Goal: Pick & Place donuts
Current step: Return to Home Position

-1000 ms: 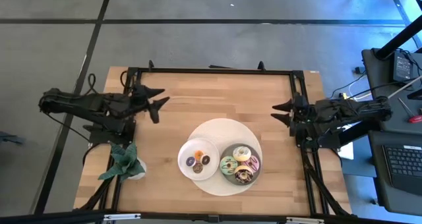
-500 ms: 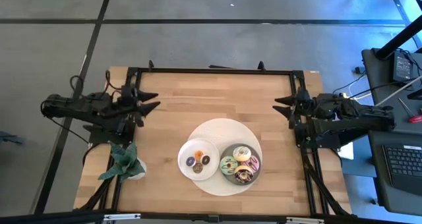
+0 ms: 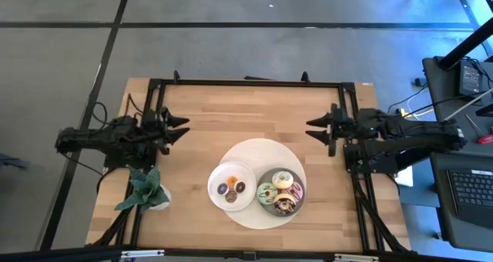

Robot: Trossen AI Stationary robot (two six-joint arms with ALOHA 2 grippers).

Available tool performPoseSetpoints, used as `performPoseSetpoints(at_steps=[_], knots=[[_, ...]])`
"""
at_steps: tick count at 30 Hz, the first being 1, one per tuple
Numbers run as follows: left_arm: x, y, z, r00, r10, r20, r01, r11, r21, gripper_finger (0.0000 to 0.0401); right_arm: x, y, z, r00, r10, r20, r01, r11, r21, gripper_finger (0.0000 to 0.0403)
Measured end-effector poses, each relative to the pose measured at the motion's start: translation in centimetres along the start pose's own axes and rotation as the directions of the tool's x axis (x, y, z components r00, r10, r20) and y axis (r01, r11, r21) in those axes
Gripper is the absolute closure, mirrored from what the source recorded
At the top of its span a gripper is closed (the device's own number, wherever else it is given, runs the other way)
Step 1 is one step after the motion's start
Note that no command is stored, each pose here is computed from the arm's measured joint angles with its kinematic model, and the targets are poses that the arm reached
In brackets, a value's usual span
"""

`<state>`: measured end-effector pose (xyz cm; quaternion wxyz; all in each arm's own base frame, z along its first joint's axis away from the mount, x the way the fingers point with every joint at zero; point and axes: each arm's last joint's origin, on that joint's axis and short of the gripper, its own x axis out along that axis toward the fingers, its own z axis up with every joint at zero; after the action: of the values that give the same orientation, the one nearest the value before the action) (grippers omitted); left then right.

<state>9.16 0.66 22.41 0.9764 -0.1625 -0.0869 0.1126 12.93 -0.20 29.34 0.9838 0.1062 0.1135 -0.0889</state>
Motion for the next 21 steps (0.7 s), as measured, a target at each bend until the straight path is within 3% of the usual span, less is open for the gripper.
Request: performPoseSetpoints(at_steps=[5, 11, 21], knots=[[-0.7, 1.1, -0.6, 0.999, 0.019, 0.034, -0.019, 1.0, -0.015, 0.0208, 1.4, 0.2, -0.2, 0.999, 0.007, -0.032, -0.007, 1.0, -0.003, 0.0225], [-0.1, 1.7, -1.9, 1.0, 0.012, 0.012, -0.011, 0.999, -0.039, 0.0209, 2.9, -0.6, -3.5, 0.993, 0.045, 0.105, -0.045, 0.999, 0.006, 0.0225], [0.0, 2.8, -3.4, 0.998, 0.055, 0.012, -0.054, 0.997, -0.05, 0.0209, 1.3, -2.2, -6.0, 0.979, 0.033, 0.201, -0.049, 0.996, 0.079, 0.0225]])
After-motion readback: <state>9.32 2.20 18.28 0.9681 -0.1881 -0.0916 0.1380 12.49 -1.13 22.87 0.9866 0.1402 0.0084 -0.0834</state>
